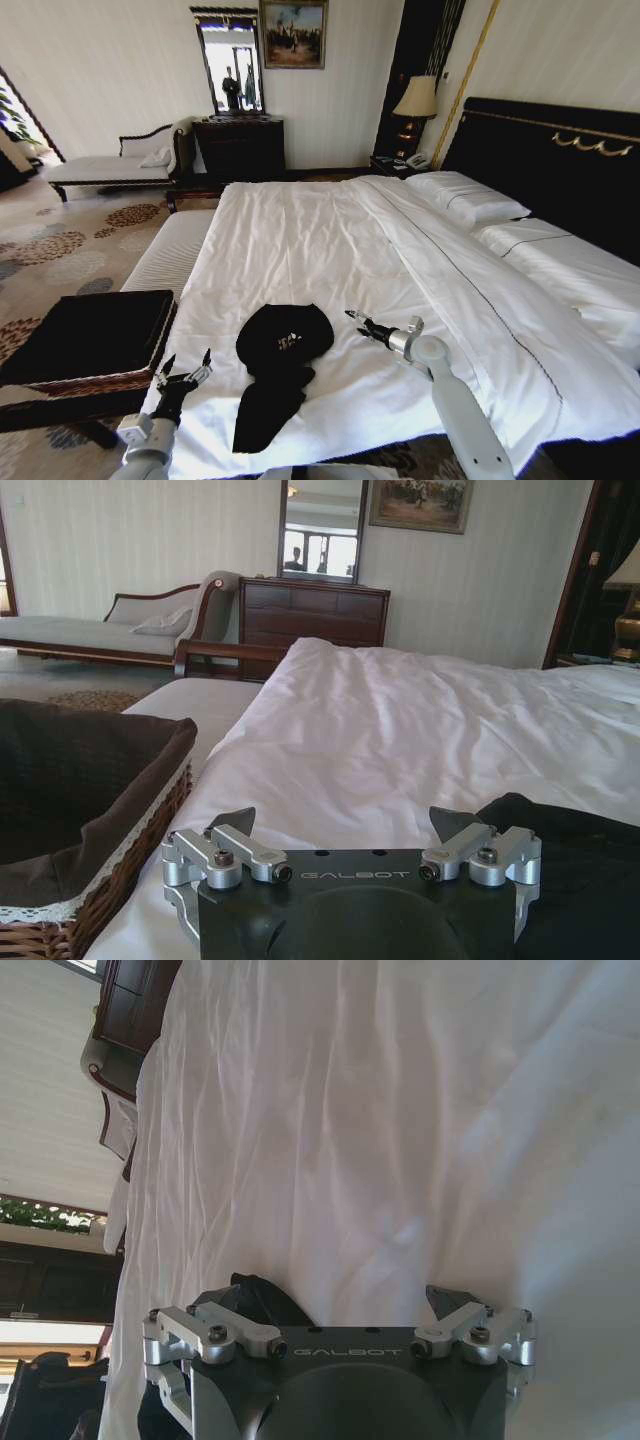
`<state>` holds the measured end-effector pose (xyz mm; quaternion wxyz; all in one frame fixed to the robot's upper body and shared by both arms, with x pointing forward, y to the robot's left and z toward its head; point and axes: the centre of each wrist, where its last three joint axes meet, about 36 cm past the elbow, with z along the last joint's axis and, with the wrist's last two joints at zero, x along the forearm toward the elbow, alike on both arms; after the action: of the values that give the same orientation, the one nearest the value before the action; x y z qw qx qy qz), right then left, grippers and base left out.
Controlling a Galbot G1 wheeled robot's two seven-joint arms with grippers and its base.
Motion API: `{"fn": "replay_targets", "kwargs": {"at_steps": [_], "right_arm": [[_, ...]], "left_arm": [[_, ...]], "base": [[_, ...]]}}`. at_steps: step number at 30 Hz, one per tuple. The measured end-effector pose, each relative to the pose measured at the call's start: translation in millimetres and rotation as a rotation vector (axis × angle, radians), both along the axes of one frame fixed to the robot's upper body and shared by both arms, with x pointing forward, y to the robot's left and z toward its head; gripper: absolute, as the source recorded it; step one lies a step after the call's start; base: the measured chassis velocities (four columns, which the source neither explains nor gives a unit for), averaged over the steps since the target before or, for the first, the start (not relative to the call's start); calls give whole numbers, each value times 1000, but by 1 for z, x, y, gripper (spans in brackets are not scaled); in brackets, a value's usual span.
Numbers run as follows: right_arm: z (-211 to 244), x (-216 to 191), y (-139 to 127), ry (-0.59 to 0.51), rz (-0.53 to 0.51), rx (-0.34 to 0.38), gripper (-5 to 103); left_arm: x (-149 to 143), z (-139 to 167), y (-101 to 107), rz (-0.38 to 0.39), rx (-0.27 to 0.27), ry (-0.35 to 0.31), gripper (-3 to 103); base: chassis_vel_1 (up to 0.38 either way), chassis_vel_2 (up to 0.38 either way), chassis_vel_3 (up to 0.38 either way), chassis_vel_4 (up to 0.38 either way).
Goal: Fold the clothes on the bed and place them into the basket.
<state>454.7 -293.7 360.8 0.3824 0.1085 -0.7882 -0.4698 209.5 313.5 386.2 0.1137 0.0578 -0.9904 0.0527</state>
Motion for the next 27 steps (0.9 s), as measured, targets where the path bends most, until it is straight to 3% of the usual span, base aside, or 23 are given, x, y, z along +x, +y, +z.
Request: {"fn": "replay_targets", "kwargs": {"at_steps": [7, 10, 27], "right_arm": [[-10, 14, 31, 13, 37, 24, 103], [-15, 19, 43, 23, 52, 27, 95], [-28, 37, 51, 36, 52, 34, 82]], "left_arm": [[-2, 7, 1, 6, 13, -5, 97], [-3, 9, 4, 14, 19, -7, 97], [-2, 12, 6, 11, 28, -12, 97]], "base": [[0, 0, 0, 0], [0, 0, 0, 0], [0, 0, 0, 0]]}}
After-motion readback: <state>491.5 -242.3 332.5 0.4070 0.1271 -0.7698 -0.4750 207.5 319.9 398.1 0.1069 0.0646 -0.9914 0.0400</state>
